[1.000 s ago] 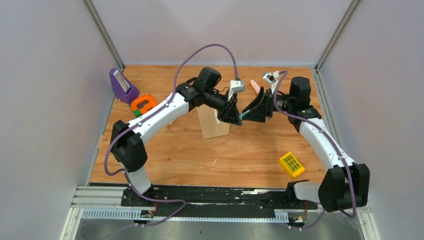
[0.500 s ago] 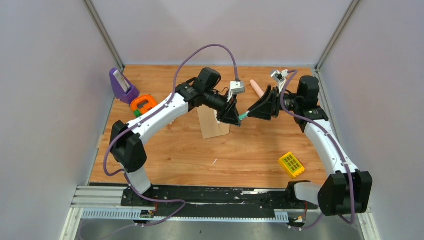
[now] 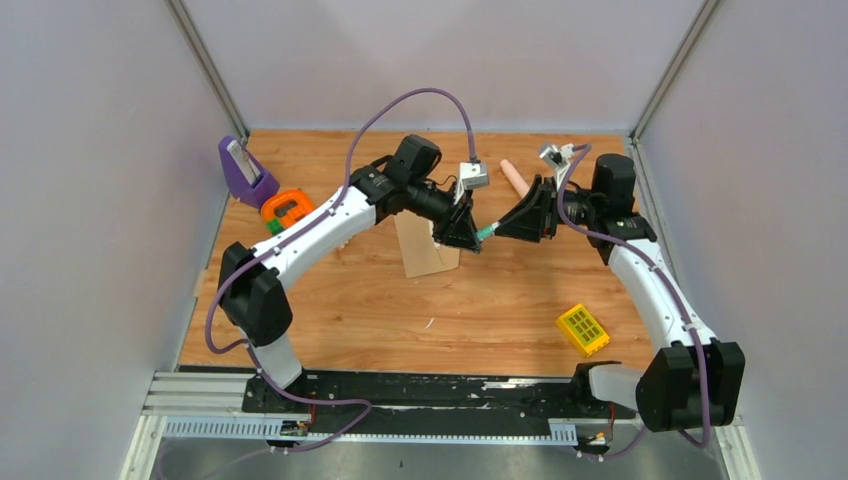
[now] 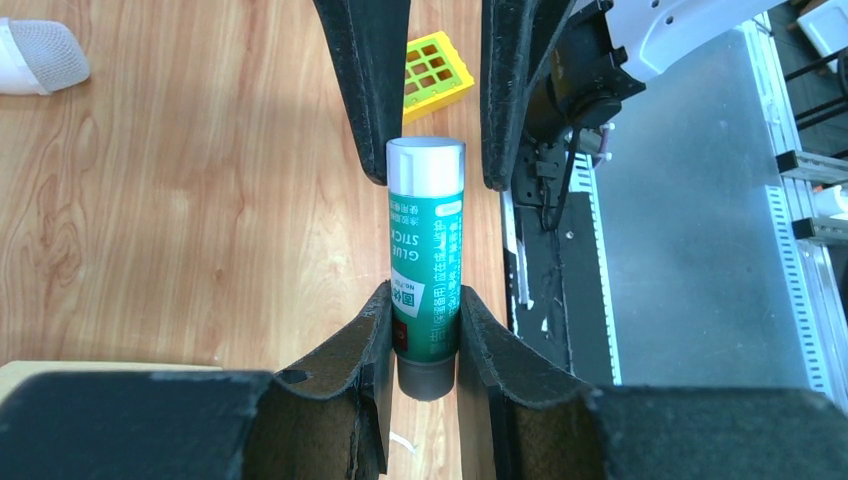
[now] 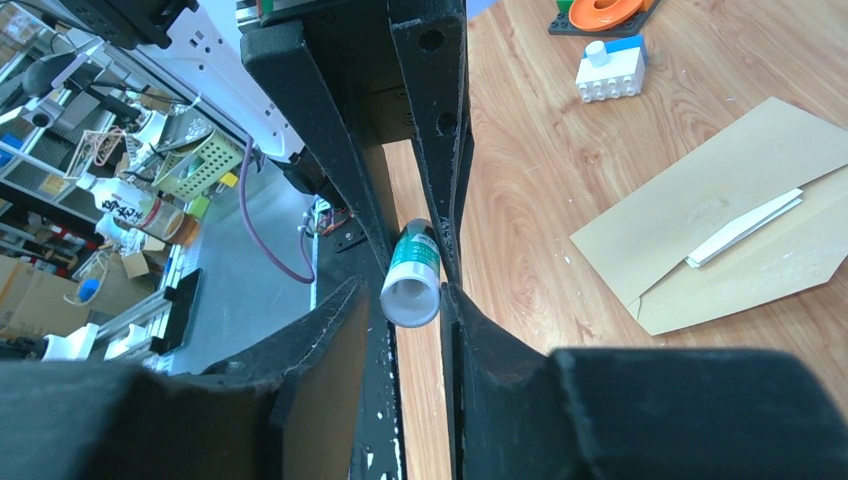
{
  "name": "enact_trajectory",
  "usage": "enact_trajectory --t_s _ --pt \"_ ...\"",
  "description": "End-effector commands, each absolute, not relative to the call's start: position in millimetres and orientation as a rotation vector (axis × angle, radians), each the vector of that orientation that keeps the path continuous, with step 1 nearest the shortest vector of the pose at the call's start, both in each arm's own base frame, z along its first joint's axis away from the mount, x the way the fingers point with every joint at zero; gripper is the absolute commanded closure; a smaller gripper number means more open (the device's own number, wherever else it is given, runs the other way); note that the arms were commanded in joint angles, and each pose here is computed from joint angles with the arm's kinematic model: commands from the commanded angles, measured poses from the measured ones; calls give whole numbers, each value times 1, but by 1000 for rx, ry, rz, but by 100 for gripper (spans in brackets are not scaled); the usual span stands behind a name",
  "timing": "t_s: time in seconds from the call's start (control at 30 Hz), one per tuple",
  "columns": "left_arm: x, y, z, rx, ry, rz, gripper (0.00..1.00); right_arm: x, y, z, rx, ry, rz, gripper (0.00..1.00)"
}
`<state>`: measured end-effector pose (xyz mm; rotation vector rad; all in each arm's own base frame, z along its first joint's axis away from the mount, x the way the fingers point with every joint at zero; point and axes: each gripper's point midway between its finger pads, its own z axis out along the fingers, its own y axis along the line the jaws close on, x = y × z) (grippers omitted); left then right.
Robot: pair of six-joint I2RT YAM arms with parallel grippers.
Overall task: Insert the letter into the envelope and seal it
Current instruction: Unscrew the solid glue.
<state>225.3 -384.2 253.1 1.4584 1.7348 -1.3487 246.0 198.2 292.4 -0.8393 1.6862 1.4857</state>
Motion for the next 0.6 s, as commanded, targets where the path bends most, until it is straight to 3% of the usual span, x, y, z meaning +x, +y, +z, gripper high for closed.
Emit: enact_trajectory --t_s 0.0,0.2,0.27,0.3,0.33,0.4,0.47,0.57 --pt "218 -381 273 1474 1655 -1334 89 244 202 301 -901 1636 1462 69" --pt "219 -381 272 1474 1658 -1332 88 246 205 299 -897 1647 1472 95" --pt "219 -381 271 1475 1660 -1329 72 247 205 299 -893 1651 1471 100" --pt "219 -381 271 1475 1661 -1328 60 247 205 299 -892 1651 1469 100" --pt "219 -381 271 1476 1659 -1329 56 247 205 300 -892 1651 1467 100" --pt "218 -381 272 1477 1655 -1334 37 247 205 300 -892 1649 1464 100" --pt "219 -381 273 1475 1656 -1336 25 246 205 301 -895 1648 1470 100" --pt "219 -383 275 1477 1653 -1346 24 244 206 301 -902 1646 1482 100"
